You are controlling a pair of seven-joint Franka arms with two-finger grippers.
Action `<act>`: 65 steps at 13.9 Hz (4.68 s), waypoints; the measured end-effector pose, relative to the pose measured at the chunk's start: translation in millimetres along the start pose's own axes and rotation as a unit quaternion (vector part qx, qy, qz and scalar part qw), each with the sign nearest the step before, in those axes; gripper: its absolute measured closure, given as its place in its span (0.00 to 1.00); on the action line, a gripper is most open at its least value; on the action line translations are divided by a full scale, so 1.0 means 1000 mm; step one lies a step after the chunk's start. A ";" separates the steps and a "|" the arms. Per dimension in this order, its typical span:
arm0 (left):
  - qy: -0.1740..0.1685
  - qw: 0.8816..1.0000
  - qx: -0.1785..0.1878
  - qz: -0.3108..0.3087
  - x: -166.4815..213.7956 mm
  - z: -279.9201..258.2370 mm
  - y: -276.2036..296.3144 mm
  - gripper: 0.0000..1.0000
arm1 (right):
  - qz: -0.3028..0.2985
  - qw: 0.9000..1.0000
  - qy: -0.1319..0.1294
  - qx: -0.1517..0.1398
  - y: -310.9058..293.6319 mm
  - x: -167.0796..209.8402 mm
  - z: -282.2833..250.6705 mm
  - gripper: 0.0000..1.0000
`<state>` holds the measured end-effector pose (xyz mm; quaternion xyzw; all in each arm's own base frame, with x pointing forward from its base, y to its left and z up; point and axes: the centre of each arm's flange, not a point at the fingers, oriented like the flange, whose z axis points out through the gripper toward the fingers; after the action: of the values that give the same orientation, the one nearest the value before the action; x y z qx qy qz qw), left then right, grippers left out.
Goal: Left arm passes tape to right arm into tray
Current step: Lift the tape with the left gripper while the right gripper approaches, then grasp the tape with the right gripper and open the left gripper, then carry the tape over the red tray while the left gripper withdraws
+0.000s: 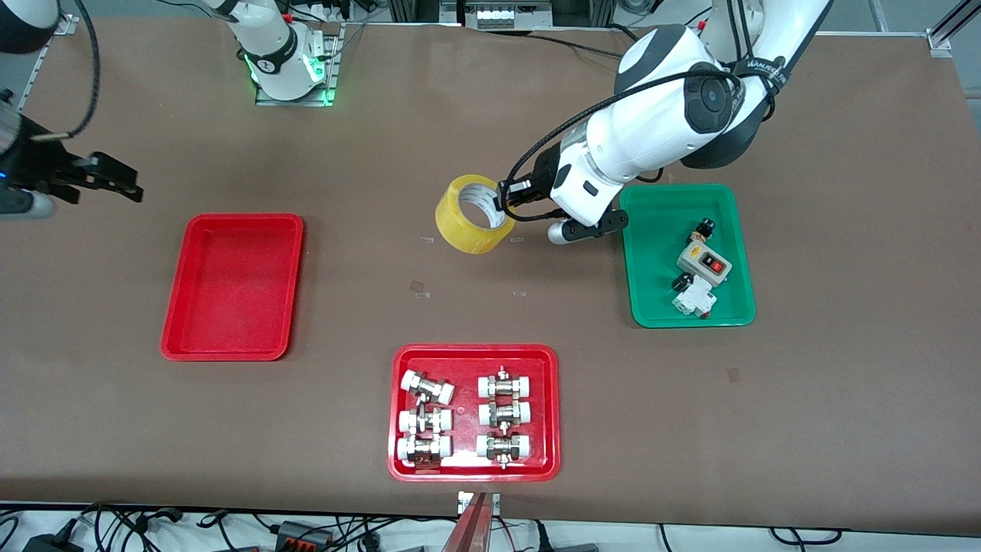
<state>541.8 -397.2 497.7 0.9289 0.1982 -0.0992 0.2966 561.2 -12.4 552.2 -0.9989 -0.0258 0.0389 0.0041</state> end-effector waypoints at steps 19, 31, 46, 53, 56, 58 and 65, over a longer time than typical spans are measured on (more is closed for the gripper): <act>0.006 1.000 -0.015 0.001 -0.004 0.000 0.007 0.78 | -0.093 0.908 -0.026 0.407 -0.251 0.049 0.036 0.00; 0.006 1.000 -0.016 -0.002 -0.004 0.000 0.007 0.78 | -0.088 0.898 0.004 0.430 -0.331 0.052 0.065 0.00; 0.006 1.000 -0.016 -0.006 -0.002 0.001 0.006 0.78 | -0.092 0.896 0.007 0.435 -0.339 0.052 0.062 0.46; 0.006 1.000 -0.019 -0.005 -0.003 -0.001 0.008 0.64 | -0.092 0.896 0.007 0.434 -0.338 0.053 0.065 0.46; 0.012 1.000 -0.024 -0.007 -0.001 -0.011 0.010 0.34 | -0.091 0.897 0.005 0.433 -0.338 0.055 0.070 0.46; 0.014 1.000 -0.010 -0.016 0.008 -0.032 0.000 0.14 | -0.092 0.897 0.005 0.433 -0.338 0.056 0.071 0.46; 0.096 0.983 0.155 -0.030 0.064 -0.140 -0.083 0.00 | -0.086 0.907 -0.006 0.412 -0.323 0.072 0.113 0.46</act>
<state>573.1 -232.4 548.7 0.9626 0.2356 -0.0477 0.1253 607.8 314.7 437.5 -0.9020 -0.0935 0.0516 0.4184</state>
